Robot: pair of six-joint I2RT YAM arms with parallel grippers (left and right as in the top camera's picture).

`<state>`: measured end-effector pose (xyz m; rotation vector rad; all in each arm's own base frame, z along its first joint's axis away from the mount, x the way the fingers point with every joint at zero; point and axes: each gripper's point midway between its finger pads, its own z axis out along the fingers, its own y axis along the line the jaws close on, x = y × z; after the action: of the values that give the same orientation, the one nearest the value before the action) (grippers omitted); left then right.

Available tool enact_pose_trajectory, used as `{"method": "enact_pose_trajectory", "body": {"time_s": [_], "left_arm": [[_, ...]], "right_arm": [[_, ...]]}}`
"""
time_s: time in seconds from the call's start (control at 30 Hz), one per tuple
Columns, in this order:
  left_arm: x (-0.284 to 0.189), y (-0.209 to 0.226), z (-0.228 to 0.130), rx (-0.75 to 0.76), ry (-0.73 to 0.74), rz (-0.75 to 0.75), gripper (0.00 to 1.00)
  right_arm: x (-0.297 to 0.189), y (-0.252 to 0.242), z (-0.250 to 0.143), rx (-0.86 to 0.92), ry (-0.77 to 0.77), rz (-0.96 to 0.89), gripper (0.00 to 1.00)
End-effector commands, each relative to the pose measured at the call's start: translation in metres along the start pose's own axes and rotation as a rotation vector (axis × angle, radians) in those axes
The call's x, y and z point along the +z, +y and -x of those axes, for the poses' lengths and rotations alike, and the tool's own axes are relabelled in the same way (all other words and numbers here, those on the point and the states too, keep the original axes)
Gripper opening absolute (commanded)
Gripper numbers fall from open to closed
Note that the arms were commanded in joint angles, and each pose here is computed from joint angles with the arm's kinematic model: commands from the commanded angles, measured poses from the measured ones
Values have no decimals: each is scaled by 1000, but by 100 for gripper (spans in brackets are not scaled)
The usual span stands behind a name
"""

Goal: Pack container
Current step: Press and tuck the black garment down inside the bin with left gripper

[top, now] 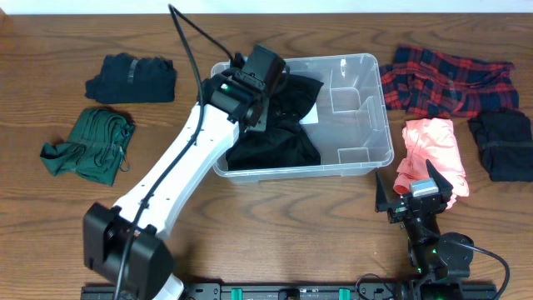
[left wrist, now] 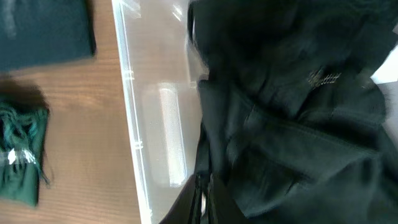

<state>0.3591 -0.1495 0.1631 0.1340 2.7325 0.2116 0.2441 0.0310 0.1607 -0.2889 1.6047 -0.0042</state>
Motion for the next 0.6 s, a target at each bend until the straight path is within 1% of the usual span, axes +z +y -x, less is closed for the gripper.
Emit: {"method": "enact_pose_trajectory", "body": {"time_s": [0.0,0.13,0.43,0.57], "left_arm": [[11,-10,-23,-44,110,-45,6],[14,-22,-39,-35,198,-111,6],[40,-20,-69,-11,298,-69,6],[58,-23,-78,-12,295,-70,6]], "right_arm": [[0,0,0,-12,-2,0,99],[0,0,0,-12,-2,0,99],[0,0,0,-12,-2,0,99],[0,0,0,-12,-2,0,99]]}}
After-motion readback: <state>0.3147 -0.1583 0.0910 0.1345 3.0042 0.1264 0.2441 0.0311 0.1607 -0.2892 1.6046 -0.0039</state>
